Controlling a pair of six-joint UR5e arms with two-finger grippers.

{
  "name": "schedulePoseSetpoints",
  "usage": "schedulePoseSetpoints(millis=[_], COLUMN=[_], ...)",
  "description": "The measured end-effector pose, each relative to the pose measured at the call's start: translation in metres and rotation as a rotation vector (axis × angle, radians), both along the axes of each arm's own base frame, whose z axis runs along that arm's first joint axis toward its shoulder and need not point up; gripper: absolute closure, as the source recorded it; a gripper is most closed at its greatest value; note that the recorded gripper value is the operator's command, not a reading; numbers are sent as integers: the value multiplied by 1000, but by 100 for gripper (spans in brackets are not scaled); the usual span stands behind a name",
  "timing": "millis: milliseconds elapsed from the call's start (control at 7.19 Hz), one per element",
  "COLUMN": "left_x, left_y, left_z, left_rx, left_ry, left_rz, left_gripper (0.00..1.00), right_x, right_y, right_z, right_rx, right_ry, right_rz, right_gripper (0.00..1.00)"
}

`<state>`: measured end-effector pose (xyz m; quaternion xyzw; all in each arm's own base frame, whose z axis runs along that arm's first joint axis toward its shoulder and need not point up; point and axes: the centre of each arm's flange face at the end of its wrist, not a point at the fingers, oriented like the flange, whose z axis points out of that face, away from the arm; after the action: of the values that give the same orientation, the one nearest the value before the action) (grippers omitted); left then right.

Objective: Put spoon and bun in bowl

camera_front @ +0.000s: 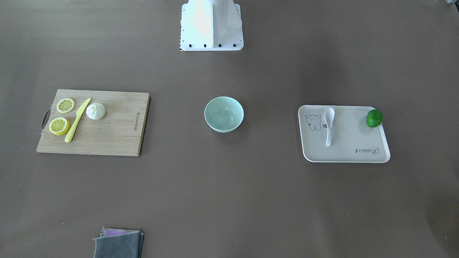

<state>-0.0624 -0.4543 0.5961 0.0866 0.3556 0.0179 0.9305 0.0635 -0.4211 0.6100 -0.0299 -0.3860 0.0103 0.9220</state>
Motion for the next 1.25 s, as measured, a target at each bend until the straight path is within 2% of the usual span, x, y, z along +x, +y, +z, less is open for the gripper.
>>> schedulePoseSetpoints(millis=[139,557,835,974,1252], left_x=[9,70,127,164,247], left_y=[-14,-64,-88,-94,-93], left_z=[-18,-90,-133,-156,-186], left_rx=[35,189,258,258,180], left_ry=[18,77,126,139,135], left_rz=[20,139,185,195,80], left_gripper=[2,2,2,2,2], right_x=[-1,-11,-21,-25,-31], right_y=[-2,-18,-23,-24,-25], right_z=[-10,-48,-61,-63,-62], right_rx=[21,133,165,180,199], right_ry=[-1,-24,-61,-70,-84], right_rz=[-1,-20,-37,-47,-55], right_gripper=[0,0,0,0,0])
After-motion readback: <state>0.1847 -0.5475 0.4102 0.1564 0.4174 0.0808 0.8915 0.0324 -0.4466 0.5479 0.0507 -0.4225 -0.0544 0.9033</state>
